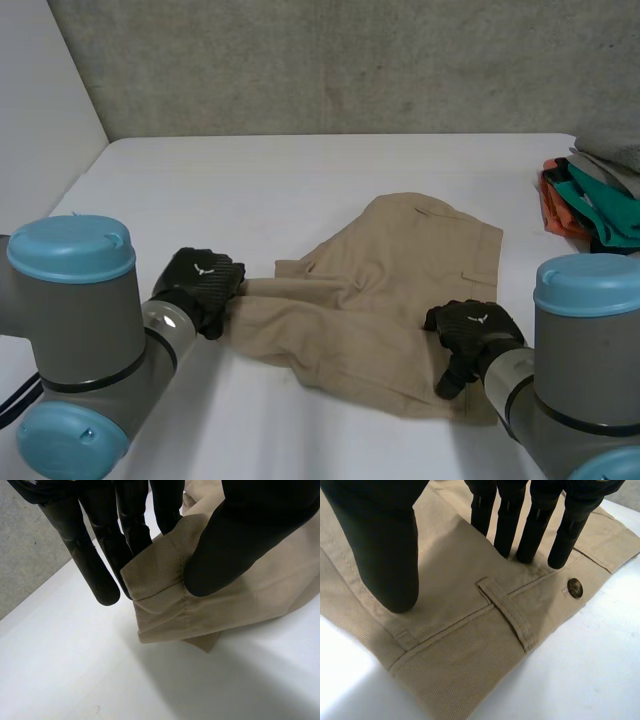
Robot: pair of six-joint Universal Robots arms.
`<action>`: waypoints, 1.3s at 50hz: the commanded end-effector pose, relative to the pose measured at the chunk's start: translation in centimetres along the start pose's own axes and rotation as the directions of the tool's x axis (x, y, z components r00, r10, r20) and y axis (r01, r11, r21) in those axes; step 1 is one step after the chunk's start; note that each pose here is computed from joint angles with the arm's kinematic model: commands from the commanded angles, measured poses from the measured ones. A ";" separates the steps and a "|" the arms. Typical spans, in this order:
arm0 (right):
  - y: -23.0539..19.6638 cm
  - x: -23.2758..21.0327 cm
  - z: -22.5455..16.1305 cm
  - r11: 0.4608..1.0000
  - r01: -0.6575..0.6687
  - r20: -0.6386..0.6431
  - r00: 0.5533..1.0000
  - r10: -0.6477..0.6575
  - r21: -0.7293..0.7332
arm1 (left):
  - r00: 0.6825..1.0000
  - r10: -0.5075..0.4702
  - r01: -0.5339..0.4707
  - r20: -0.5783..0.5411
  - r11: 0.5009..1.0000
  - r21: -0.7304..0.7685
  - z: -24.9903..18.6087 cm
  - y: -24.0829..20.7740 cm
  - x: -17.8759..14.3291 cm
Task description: Fold the laundry.
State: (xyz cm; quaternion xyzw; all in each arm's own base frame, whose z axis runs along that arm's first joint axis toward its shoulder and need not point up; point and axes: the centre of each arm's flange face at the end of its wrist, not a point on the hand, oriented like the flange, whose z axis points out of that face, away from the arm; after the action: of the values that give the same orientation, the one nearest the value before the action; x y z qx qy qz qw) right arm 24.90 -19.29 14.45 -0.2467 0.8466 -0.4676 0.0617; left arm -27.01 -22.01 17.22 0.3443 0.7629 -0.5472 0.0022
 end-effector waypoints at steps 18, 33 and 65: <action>1.9 -0.3 -6.8 0.993 0.118 0.045 0.992 -0.117 -0.015 | 1.000 -0.004 0.004 0.006 1.000 0.020 -0.1 -0.4 -0.3; 3.1 -0.5 -2.4 0.991 0.126 0.018 0.992 -0.127 0.043 | 1.000 -0.005 0.004 0.006 0.999 0.031 -0.1 -0.5 -0.1; -9.0 5.6 -2.7 0.906 0.417 -0.058 0.908 -0.414 0.064 | 0.996 0.076 -0.078 -0.039 0.995 -0.057 -8.3 -2.7 -1.7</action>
State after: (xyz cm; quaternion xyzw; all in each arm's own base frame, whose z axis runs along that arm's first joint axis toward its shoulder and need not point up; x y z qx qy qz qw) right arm 23.45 -22.49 20.15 -0.3669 0.7515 -0.5458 -0.0528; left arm -24.94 -18.72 22.11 0.3490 0.7601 -0.5480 0.0103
